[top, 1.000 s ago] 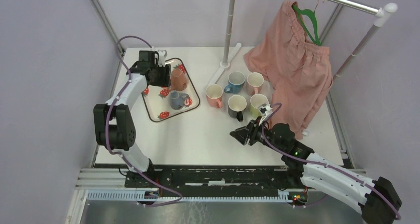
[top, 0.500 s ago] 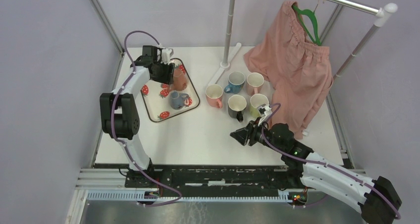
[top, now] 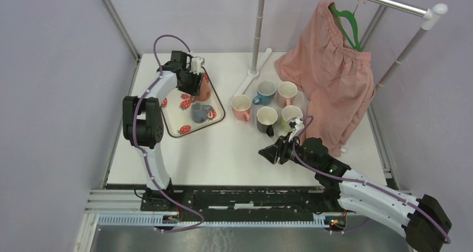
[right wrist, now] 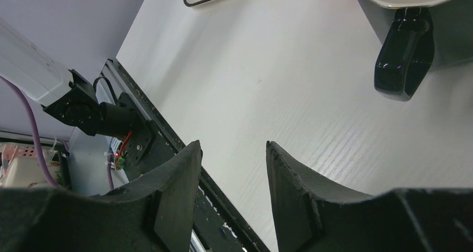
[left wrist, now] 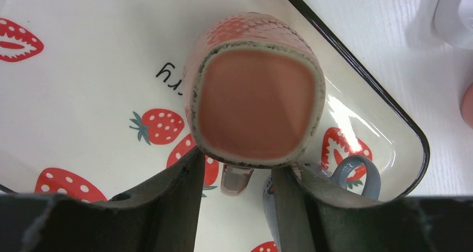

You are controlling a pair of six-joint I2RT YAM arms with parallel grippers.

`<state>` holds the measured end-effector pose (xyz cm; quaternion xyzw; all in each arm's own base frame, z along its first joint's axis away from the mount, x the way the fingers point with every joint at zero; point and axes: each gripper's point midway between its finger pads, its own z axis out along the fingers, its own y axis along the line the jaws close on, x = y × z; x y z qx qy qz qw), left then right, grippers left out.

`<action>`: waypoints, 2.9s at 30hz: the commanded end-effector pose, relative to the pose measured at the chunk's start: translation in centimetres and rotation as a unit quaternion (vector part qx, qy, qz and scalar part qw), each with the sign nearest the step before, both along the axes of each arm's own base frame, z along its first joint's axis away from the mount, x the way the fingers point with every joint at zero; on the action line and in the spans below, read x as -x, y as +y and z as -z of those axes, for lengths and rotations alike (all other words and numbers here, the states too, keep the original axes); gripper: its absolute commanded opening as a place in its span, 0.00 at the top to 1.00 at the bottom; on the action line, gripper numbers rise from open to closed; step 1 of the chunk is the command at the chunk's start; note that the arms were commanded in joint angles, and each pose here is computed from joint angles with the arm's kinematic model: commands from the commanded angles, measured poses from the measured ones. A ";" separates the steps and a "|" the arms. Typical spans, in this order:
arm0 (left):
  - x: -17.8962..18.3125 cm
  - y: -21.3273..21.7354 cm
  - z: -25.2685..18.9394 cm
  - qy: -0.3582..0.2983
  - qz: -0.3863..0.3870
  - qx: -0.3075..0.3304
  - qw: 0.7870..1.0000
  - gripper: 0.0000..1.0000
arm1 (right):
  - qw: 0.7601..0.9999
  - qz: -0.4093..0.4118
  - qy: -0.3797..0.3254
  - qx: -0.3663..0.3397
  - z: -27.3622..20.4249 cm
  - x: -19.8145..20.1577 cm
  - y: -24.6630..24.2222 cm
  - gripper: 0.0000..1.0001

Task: Turn the mug right side up
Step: Turn over the cup on the tray.

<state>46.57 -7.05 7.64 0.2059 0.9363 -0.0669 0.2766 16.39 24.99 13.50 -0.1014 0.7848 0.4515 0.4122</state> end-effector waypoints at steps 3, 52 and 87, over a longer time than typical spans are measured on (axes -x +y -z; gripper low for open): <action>-1.2 0.1 -0.6 -0.017 0.023 -0.029 0.999 0.55 | 0.999 -0.007 -0.026 -0.017 -2.4 -0.4 0.7 0.47; 5.0 -5.6 -21.8 -0.284 0.014 0.167 0.944 0.98 | 0.999 -0.001 -0.023 -0.024 -2.4 -0.2 0.4 0.47; 23.1 -22.9 -26.9 -0.196 0.107 0.651 0.725 0.98 | 0.948 0.079 -0.121 -0.283 -11.8 -1.8 -1.4 0.37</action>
